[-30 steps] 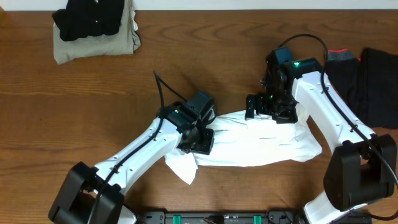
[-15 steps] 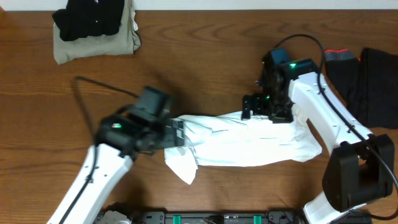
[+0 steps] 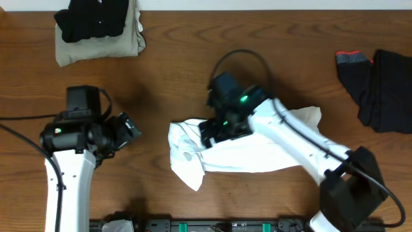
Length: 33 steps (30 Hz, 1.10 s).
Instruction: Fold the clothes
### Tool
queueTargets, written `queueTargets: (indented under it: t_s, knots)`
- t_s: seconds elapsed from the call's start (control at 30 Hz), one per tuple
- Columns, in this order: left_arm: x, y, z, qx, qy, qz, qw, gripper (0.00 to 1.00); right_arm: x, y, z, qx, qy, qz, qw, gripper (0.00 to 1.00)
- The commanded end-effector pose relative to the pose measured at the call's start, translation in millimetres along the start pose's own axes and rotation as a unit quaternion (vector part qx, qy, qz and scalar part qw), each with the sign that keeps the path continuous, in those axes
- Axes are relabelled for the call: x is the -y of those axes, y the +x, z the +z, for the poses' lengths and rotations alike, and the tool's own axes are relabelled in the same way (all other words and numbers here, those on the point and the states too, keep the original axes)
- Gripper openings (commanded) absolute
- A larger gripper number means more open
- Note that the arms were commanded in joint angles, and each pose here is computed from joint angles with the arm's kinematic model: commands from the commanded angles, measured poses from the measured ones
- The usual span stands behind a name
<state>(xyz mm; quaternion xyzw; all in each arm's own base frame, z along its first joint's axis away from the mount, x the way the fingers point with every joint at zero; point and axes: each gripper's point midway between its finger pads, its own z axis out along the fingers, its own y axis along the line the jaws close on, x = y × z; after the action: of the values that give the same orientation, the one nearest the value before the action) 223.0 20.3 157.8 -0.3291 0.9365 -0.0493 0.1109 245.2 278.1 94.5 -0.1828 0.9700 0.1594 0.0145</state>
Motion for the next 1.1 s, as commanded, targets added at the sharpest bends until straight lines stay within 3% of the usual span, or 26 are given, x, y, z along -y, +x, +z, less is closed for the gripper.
queueTargets:
  t_s: [0.0, 0.33, 0.47, 0.73, 1.07]
  knots:
    - [-8, -3, -4, 0.001, -0.002, -0.026, 1.000, 0.98, -17, 2, 6, 0.024, 0.034, -0.020, 0.999, 0.98]
    - [-13, -1, -4, -0.005, -0.007, -0.035, 0.999, 0.98, -63, -4, 16, 0.107, 0.088, -0.132, 0.982, 0.99]
    - [-14, 0, -4, -0.007, -0.009, -0.034, 0.999, 0.98, -64, -1, 34, 0.104, 0.120, -0.162, 0.974, 0.99]
    - [-15, 1, -4, -0.010, -0.011, -0.034, 0.999, 0.98, -54, 3, 76, 0.069, 0.140, -0.162, 0.974, 0.96]
    - [-21, 3, 1, -0.011, -0.027, -0.034, 0.999, 0.98, -58, -12, 73, 0.097, 0.139, -0.160, 0.972, 0.89]
